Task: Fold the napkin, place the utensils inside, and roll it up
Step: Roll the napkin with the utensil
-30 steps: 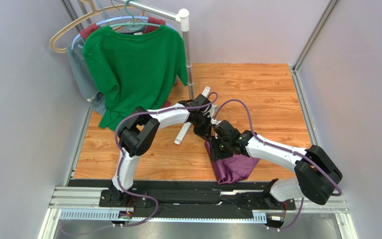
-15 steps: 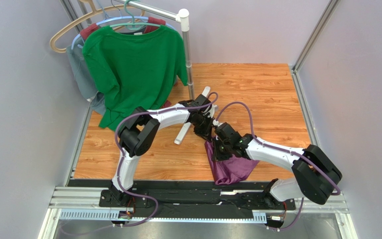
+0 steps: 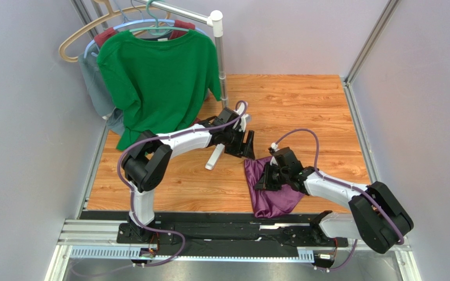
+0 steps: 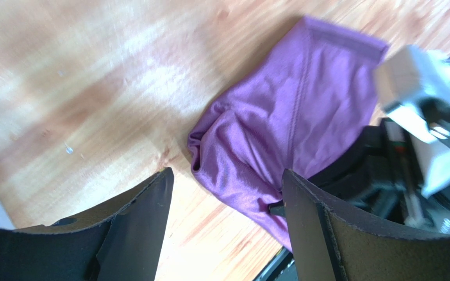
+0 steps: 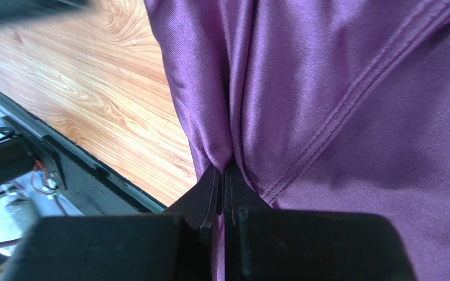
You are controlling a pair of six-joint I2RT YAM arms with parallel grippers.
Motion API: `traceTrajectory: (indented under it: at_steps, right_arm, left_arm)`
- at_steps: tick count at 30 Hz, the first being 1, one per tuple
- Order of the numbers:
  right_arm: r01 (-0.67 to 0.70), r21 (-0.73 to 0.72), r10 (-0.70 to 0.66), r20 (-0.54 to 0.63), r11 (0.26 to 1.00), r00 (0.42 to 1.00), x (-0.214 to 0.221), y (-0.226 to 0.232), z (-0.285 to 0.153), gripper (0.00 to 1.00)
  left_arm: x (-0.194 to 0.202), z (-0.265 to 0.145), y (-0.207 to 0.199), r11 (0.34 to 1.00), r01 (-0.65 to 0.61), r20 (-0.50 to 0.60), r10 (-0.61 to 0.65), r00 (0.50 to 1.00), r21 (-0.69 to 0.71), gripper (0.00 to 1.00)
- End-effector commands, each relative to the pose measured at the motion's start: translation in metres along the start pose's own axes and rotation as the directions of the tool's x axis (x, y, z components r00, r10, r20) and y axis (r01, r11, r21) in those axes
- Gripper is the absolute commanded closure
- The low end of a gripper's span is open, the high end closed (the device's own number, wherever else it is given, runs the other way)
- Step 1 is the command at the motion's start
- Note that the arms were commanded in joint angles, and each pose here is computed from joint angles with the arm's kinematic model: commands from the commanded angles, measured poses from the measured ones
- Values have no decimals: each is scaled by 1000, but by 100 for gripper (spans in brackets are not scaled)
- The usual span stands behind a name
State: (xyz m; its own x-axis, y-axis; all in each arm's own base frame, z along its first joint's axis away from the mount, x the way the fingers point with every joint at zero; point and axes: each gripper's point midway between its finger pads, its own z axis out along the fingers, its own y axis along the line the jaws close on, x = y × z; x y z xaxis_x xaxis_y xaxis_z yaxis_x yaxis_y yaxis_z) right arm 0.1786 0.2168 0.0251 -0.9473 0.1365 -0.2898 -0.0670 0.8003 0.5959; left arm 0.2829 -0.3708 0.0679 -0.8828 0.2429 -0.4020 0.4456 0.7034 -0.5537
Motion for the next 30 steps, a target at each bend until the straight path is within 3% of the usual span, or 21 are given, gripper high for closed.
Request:
traceTrajectory:
  at_steps: [1, 10, 19, 30]
  right_arm:
    - [-57, -51, 58, 13, 997, 998, -1, -4, -2, 100]
    - [-159, -58, 160, 14, 986, 987, 5, -29, -4, 100]
    - [-167, -55, 168, 25, 984, 985, 6, -39, -3, 100]
    - [-177, -49, 178, 15, 983, 984, 9, -44, -2, 100]
  left_arm:
    - [-18, -14, -14, 998, -34, 87, 30, 996, 50, 23]
    - [-1, -1, -13, 991, -8, 91, -4, 996, 136, 28]
    - [-4, 16, -9, 983, 22, 126, -45, 991, 180, 32]
    - [-3, 40, 1, 980, 51, 117, -74, 990, 194, 47]
